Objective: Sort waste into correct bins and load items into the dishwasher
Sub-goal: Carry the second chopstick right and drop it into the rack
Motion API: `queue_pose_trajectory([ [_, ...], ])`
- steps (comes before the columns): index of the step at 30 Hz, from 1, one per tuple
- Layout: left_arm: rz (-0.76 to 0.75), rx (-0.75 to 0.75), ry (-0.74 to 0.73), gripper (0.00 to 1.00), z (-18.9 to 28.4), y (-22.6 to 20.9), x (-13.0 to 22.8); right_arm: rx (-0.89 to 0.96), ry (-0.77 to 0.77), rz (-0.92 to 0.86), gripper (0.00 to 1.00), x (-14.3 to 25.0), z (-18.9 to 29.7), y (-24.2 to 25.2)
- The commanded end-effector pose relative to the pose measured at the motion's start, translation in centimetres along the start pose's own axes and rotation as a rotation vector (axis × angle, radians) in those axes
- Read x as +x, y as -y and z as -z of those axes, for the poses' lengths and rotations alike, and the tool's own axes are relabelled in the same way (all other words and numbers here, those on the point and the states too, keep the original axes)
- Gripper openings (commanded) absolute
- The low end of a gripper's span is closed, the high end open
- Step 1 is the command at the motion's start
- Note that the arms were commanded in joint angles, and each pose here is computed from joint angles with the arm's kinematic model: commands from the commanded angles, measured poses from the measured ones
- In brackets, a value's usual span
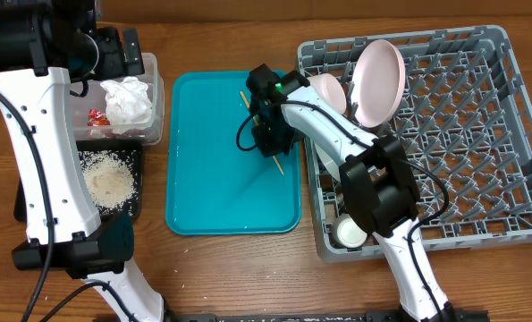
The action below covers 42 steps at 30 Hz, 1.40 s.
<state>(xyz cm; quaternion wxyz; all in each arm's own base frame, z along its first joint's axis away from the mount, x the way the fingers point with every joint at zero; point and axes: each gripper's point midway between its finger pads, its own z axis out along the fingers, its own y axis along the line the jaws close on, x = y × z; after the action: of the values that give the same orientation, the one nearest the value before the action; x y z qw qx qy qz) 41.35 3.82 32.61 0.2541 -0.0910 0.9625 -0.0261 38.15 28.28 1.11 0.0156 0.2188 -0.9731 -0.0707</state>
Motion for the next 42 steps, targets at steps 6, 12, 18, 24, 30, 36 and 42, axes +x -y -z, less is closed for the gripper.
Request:
queue_pose_trajectory([
  [6, -0.008, 0.0, 0.041, 1.0, 1.3, 0.5, -0.4, -0.043, 0.188, 0.026, 0.04, -2.4, 12.4, -2.8],
  [12, -0.008, 0.0, 0.041, 1.0, 1.3, 0.5, -0.4, -0.056, 0.272, -0.02, 0.04, -1.0, 19.9, -3.5],
  [18, -0.008, 0.0, 0.041, 1.0, 1.3, 0.5, -0.4, -0.103, 0.391, -0.065, 0.04, 0.2, 25.4, -4.3],
  [24, -0.008, 0.0, 0.041, 1.0, 1.3, 0.5, -0.4, -0.114, 0.474, -0.057, 0.04, 3.4, 30.3, -4.4],
  [30, -0.008, 0.0, 0.041, 1.0, 1.3, 0.5, -0.4, -0.043, 0.455, -0.174, 0.04, 8.5, 31.7, -0.7],
  [36, -0.008, 0.0, 0.041, 1.0, 1.3, 0.5, -0.4, 0.025, 0.292, -0.362, 0.04, 15.2, 28.1, 5.8],
  [42, -0.008, 0.0, 0.041, 1.0, 1.3, 0.5, -0.4, 0.069, -0.008, -0.495, 0.04, 20.1, 19.3, 9.5],
])
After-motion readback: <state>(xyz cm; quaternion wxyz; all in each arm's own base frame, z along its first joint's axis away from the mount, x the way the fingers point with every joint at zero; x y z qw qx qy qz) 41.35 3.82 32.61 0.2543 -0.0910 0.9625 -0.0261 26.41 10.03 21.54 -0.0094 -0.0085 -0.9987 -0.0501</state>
